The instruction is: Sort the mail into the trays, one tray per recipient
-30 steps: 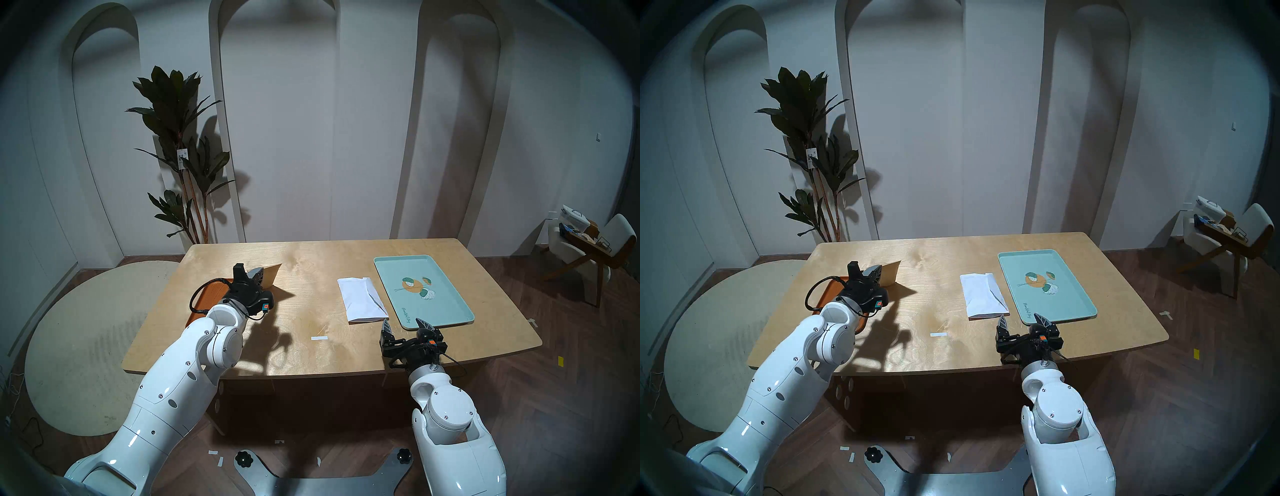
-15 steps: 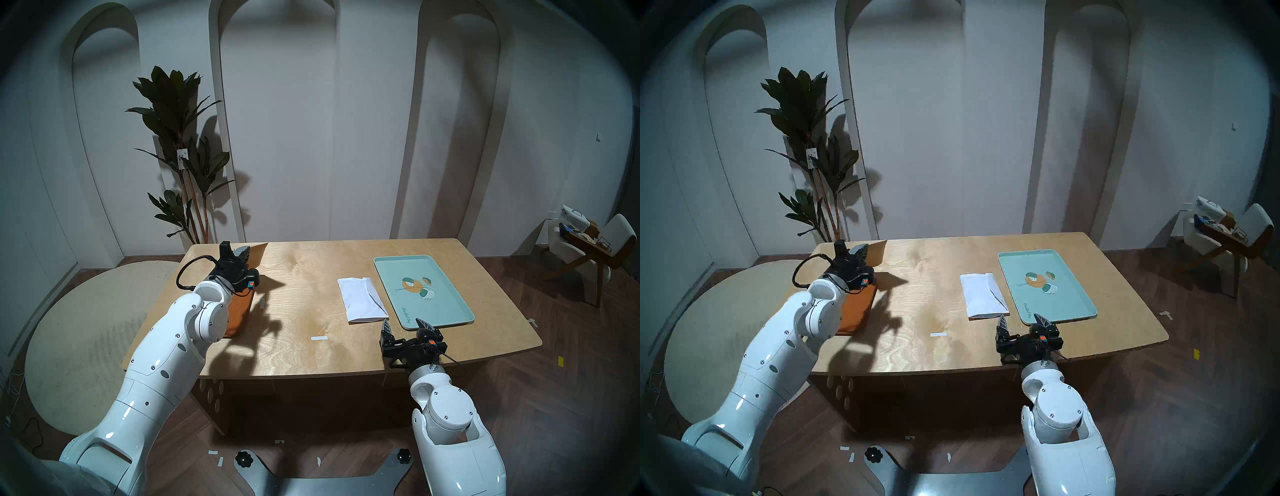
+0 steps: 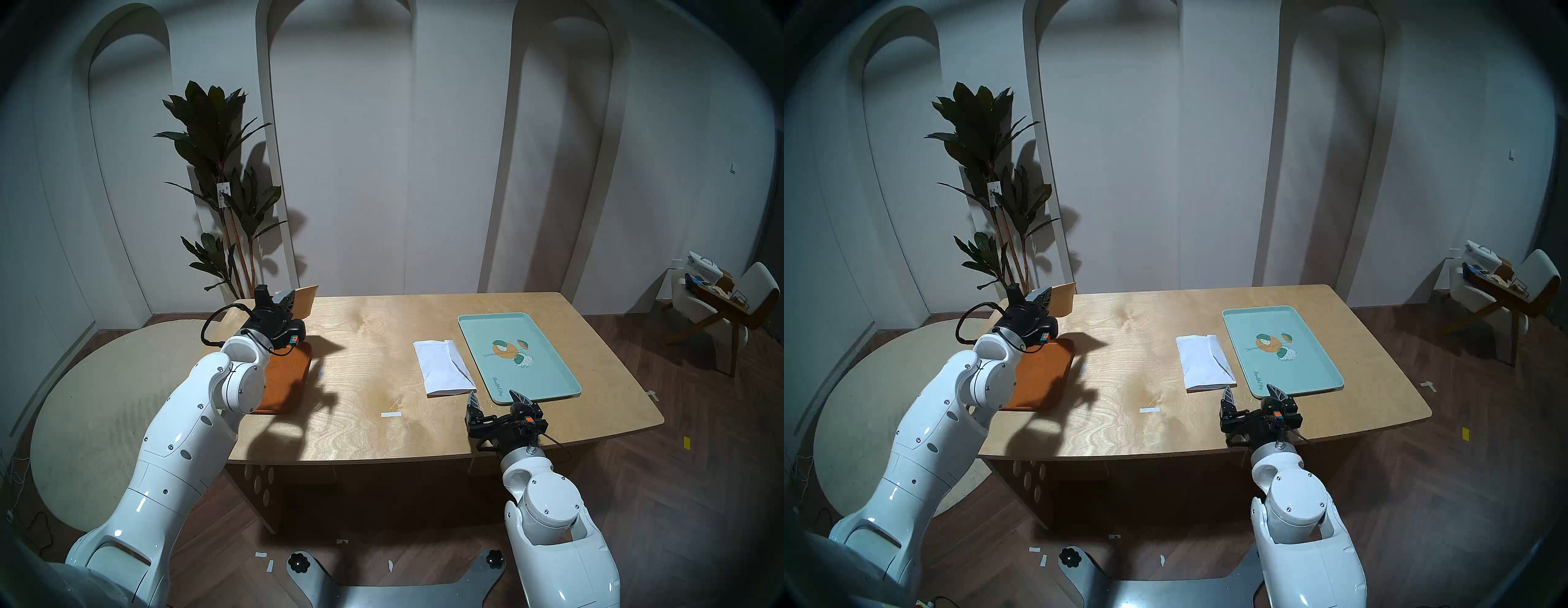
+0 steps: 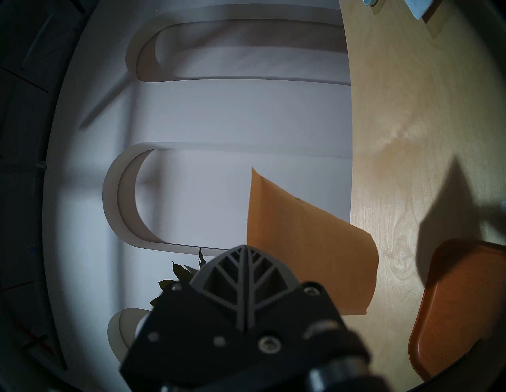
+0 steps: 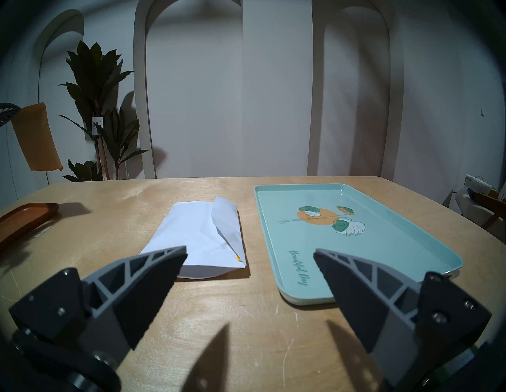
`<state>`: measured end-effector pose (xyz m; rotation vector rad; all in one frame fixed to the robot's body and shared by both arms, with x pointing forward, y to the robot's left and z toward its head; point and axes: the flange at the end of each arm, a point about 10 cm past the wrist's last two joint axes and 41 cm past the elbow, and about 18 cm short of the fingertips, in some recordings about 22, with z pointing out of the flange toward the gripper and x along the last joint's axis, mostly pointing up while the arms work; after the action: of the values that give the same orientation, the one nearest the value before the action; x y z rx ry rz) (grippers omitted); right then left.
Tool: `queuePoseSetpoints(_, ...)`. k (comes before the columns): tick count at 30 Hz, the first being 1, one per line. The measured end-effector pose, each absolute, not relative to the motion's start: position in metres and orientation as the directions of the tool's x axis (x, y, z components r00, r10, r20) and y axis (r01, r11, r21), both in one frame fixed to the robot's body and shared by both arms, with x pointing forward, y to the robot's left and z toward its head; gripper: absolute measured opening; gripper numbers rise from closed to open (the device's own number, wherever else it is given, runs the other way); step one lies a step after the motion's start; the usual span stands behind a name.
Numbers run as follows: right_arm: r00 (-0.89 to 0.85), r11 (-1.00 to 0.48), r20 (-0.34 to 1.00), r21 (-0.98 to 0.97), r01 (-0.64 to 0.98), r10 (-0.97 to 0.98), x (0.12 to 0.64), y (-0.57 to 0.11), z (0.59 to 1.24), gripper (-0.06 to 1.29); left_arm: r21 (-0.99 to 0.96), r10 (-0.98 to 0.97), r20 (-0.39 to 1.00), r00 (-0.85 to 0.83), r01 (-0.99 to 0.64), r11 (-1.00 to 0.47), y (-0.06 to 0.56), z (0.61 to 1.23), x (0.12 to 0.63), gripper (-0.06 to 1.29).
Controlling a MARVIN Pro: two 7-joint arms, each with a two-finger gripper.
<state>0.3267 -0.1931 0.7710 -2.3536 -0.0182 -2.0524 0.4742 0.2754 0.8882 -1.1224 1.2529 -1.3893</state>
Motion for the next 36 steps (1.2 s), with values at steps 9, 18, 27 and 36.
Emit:
queuePoseSetpoints(9,0.136,-1.0,0.991,-0.006,0.021,-0.004,0.327,-0.193,0.771,1.25,-0.997,-0.989,0.065,-0.133,0.036,-0.071,0.283,0.878,0.456,-0.03)
queuePoseSetpoints(18,0.136,-1.0,0.991,-0.006,0.021,-0.004,0.327,-0.193,0.771,1.25,-0.997,-0.989,0.079,-0.129,0.015,-0.081,0.284,0.865,0.448,-0.03)
queuePoseSetpoints(27,0.136,-1.0,0.991,-0.006,0.021,-0.004,0.327,-0.193,0.771,1.25,-0.996,-0.986,0.09,-0.142,0.007,-0.092,0.285,0.859,0.448,-0.03)
queuePoseSetpoints(36,0.136,-1.0,0.991,-0.006,0.021,-0.004,0.327,-0.193,0.771,1.25,-0.995,-0.983,0.097,-0.157,-0.024,-0.094,0.295,0.843,0.448,-0.03)
